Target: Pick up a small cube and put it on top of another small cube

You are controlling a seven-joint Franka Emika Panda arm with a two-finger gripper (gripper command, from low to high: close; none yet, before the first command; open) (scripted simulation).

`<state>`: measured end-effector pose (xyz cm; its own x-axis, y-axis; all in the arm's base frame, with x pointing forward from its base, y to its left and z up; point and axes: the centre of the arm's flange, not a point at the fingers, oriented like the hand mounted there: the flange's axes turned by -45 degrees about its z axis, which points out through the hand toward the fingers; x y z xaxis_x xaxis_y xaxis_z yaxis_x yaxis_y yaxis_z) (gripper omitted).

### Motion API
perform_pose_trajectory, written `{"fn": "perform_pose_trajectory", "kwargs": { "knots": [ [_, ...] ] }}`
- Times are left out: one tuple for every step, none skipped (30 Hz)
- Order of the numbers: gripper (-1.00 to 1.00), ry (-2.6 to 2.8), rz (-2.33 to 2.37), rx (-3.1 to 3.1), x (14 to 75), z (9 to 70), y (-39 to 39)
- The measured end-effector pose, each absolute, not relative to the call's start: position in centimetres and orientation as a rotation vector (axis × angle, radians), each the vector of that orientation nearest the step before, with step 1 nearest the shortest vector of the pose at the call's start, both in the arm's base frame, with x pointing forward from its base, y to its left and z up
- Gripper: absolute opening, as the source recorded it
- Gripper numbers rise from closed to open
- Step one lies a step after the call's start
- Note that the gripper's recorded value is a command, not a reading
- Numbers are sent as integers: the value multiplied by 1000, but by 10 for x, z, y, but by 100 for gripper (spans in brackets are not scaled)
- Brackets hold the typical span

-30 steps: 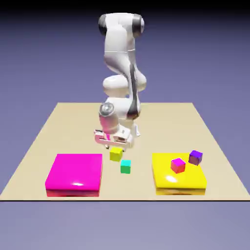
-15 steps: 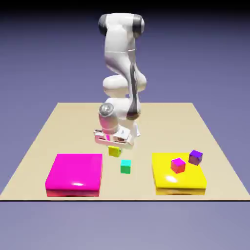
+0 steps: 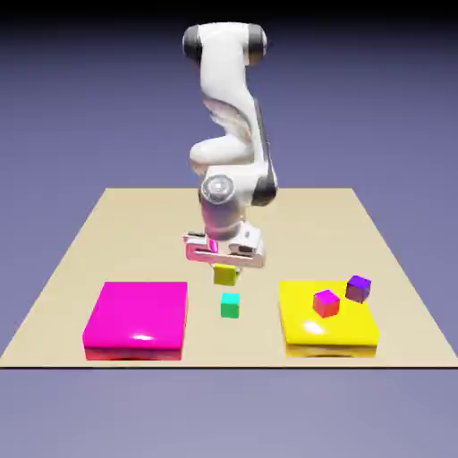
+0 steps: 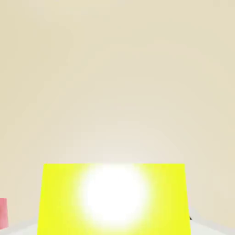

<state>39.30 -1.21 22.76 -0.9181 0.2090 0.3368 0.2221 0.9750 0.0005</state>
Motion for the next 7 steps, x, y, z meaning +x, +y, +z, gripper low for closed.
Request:
{"fn": "perform_pose_trajectory", "kwargs": {
  "knots": [
    [-100,-2783,-56,-303,391,215,-8],
    [-100,-2785,-52,-277,387,201,0],
    [-100,-2785,-52,-285,384,188,-2],
    [-100,-2785,-48,-288,379,175,-3],
    [100,-2785,-48,-289,379,174,-3],
    [100,-2785,-50,-289,379,174,-3],
    [100,-2785,-50,-289,379,174,-3]
  ]
}}
